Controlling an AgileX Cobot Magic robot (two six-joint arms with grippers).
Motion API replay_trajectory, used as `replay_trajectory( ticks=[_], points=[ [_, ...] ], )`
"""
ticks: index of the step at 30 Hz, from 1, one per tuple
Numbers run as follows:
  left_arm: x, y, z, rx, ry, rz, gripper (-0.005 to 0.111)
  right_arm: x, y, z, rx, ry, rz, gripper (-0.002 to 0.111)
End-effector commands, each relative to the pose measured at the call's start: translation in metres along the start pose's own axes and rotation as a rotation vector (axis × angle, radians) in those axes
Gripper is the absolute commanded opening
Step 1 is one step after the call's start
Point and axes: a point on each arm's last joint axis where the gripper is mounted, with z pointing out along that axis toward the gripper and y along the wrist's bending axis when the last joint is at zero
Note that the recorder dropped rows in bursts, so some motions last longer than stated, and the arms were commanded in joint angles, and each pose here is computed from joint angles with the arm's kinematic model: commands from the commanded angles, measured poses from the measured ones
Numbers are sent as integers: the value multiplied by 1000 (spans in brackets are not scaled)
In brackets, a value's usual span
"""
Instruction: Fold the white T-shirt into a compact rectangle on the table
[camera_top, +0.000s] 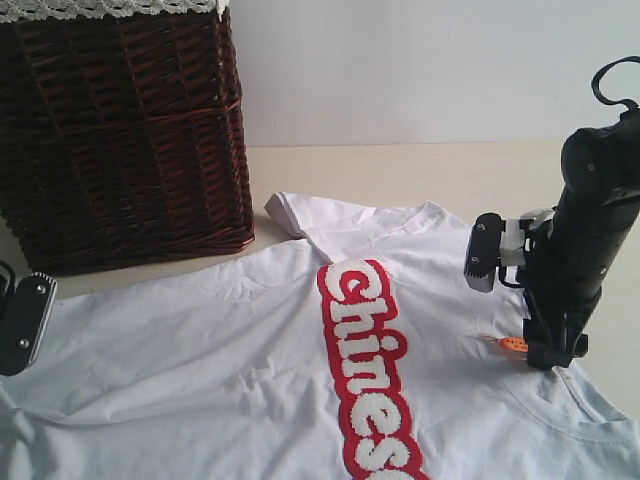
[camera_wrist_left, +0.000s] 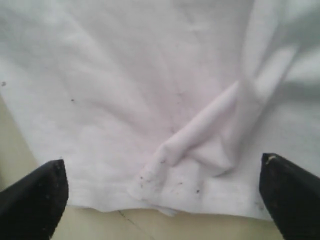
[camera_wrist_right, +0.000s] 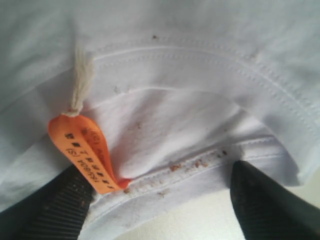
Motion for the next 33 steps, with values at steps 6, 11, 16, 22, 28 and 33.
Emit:
replay_trajectory(
  ticks=[6, 11, 16, 22, 28, 33],
  points=[
    [9, 1, 22, 18, -7, -34, 105, -2, 1, 21, -7, -13, 11, 74],
    [8, -1, 34, 49, -9, -26, 105, -2, 1, 21, -7, -13, 5, 73],
    [7, -7, 46, 112, 0, -25, 105, -2, 1, 21, -4, -12, 1, 70],
    [6, -10, 51, 136, 3, -22, 105, -2, 1, 21, 0, -15, -50, 67],
    [6, -10, 51, 136, 3, -22, 105, -1, -2, 17, 32, 1, -109, 66],
    [6, -9, 51, 134, 2, -24, 105, -4, -6, 17, 78, -31, -127, 67]
  ],
)
